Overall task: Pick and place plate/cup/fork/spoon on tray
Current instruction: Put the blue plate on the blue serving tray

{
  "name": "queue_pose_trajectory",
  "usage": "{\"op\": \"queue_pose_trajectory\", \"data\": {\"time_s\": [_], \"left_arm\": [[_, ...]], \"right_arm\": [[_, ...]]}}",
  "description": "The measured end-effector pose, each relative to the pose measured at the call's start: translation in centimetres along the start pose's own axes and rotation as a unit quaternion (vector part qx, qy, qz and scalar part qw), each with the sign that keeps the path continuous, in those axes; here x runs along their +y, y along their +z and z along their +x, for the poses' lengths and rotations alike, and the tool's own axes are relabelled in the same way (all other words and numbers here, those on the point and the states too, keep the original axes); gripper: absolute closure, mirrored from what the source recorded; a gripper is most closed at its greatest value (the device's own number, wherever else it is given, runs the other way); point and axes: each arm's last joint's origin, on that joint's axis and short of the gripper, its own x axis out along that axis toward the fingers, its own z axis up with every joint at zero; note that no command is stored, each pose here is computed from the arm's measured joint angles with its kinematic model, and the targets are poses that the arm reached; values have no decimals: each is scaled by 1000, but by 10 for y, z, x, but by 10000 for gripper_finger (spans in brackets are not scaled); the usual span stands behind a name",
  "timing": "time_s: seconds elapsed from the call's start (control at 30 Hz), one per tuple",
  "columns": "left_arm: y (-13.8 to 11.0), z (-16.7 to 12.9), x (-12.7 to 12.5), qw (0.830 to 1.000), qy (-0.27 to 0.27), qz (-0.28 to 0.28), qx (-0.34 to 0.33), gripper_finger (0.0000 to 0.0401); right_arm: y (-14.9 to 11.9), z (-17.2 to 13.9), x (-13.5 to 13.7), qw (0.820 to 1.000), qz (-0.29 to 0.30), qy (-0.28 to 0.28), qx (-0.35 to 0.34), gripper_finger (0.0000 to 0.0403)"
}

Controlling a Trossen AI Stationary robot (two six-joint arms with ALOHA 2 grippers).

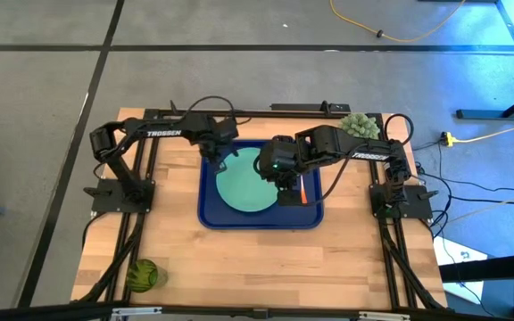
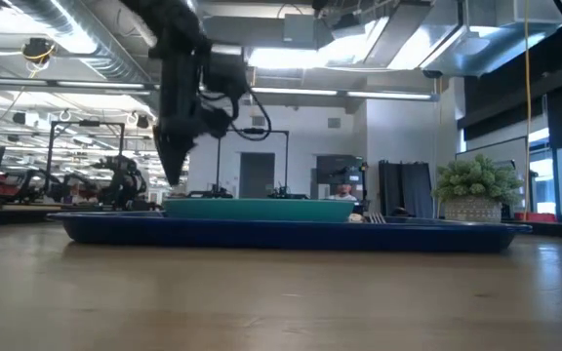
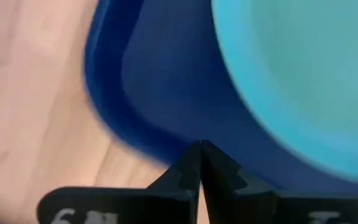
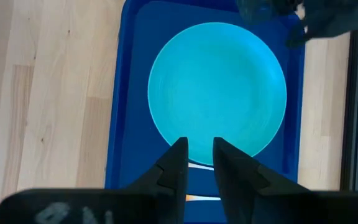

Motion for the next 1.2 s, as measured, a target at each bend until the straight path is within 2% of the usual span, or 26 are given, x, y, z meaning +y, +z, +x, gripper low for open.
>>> {"op": "queue_pose_trajectory", "data": {"time_s": [0.1, 0.27, 0.4, 0.9, 1.03, 1.2], "left_arm": [[1, 16, 4, 999, -26, -13, -38, 399], [4, 23, 16, 997, -12, -27, -68, 400], [8, 25, 17, 994, -34, -22, -101, 401], [14, 33, 10, 992, -51, 0, -115, 401], [14, 32, 8, 990, -79, 4, -117, 401], [14, 35, 0, 990, -88, 16, -110, 401]], "right_arm": [[0, 0, 0, 1000, -1, 0, 0, 325], [0, 0, 0, 1000, -1, 0, 0, 325], [0, 0, 0, 1000, -2, 0, 0, 325], [0, 0, 0, 1000, -1, 0, 0, 325], [0, 0, 0, 1000, 0, 0, 0, 325], [0, 0, 0, 1000, 1, 0, 0, 325]]}}
